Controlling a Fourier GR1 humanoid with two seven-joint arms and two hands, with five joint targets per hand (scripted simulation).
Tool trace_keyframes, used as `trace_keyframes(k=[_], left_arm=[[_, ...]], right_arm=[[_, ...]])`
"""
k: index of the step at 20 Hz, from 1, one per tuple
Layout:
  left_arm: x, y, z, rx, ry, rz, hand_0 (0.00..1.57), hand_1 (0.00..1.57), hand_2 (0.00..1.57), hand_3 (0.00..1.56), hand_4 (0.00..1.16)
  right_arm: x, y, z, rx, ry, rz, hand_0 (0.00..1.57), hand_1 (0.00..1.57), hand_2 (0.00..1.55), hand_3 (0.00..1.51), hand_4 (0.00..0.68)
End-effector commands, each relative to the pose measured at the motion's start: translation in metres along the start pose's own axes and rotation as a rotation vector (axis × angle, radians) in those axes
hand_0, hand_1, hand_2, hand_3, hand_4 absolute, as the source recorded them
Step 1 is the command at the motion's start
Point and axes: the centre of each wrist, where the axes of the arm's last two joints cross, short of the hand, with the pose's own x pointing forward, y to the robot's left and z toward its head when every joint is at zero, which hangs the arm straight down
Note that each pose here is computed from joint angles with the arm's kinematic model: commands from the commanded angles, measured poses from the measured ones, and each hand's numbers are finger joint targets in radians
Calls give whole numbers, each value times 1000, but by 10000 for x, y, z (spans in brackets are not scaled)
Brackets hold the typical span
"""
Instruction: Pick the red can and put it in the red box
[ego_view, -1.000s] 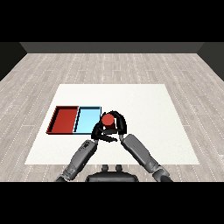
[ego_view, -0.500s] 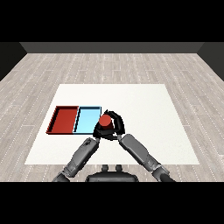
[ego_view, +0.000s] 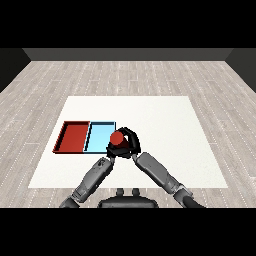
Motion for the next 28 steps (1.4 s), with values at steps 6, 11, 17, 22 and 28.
trace_keyframes(k=[6, 11, 17, 22, 28], left_arm=[[64, -149, -48, 140, 33, -72, 1550, 1550, 1505, 1410, 912], [62, -144, 121, 161, -46, -76, 1571, 1571, 1515, 1414, 958], [94, 32, -28, 170, -25, -102, 1571, 1571, 1528, 1447, 1119], [70, -26, -94, 189, -45, -102, 1571, 1571, 1529, 1455, 1118], [147, 151, -236, 189, -55, -121, 1571, 1571, 1567, 1497, 1135]], right_arm=[[44, 129, 106, 1, 4, -37, 1535, 1535, 1459, 1376, 606], [44, 52, -66, -4, 14, -30, 1434, 1434, 1441, 1377, 618], [78, -39, -164, -15, 13, -50, 1179, 1179, 1173, 1084, 0], [62, 22, 52, 23, 17, 10, 0, 0, 0, 0, 0], [-10, -80, -104, 22, 2, 15, 0, 0, 0, 0, 0]])
